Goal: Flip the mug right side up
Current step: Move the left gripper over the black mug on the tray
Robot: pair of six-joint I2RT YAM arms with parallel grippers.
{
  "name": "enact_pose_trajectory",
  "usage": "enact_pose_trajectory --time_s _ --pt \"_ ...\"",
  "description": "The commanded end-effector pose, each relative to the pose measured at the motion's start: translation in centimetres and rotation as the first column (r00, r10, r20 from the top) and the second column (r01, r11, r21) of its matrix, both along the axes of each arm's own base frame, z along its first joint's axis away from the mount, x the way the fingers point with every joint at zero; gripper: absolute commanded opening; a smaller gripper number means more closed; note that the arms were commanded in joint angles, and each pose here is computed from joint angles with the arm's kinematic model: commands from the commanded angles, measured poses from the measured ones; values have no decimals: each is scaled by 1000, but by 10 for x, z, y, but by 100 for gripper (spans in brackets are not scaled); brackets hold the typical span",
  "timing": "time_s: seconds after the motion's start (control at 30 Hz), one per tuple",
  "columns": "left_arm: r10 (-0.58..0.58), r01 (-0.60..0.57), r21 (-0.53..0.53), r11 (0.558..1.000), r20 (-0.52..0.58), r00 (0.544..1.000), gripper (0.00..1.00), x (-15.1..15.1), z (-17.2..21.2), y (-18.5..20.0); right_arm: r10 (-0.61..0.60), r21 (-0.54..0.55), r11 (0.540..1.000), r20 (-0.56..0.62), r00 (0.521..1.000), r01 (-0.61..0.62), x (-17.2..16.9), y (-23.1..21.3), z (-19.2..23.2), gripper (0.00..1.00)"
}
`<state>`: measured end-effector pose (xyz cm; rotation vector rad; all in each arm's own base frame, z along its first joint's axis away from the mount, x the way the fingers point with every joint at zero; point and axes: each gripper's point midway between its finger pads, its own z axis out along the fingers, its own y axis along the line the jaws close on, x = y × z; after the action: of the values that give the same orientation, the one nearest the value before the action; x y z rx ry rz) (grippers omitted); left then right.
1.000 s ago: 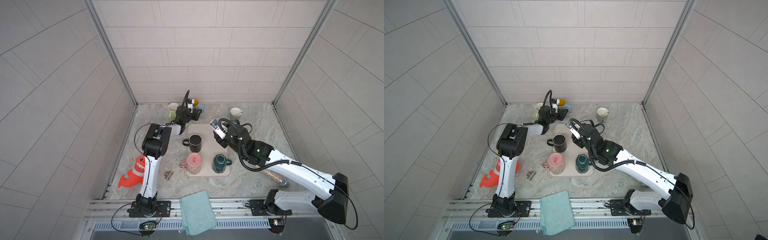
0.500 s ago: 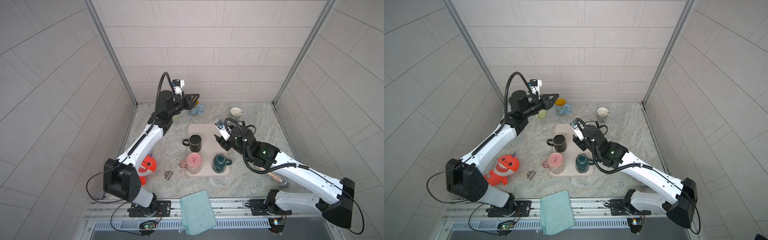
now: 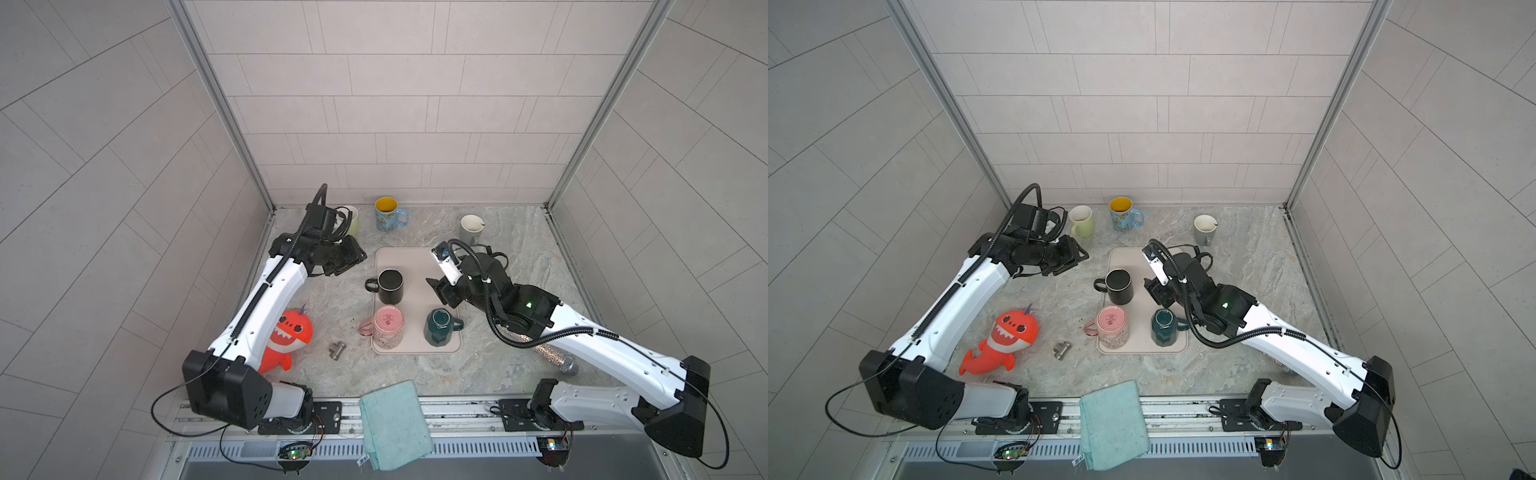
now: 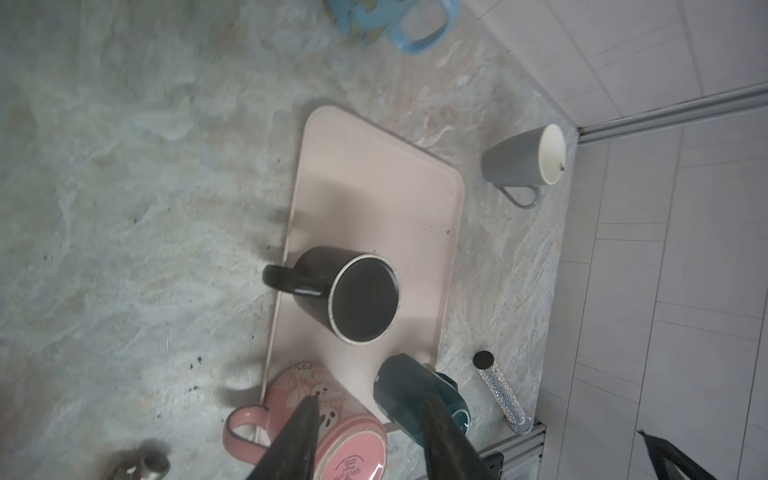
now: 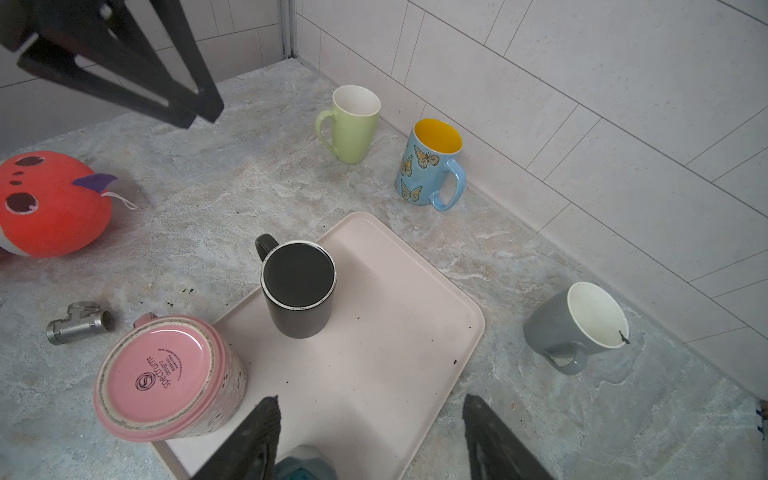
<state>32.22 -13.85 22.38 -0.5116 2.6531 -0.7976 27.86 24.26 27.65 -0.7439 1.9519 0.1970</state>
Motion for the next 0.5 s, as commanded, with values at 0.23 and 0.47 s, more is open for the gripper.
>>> enact_pose_trajectory --time_s 0.23,0.47 --pt "178 -256 -82 963 -520 835 49 -24 -70 -17 -48 42 998 -1 999 48 -7 -15 12 72" --pt "299 -347 36 937 -596 745 49 -19 -95 -6 -70 27 997 6 998 70 -6 -21 10 74"
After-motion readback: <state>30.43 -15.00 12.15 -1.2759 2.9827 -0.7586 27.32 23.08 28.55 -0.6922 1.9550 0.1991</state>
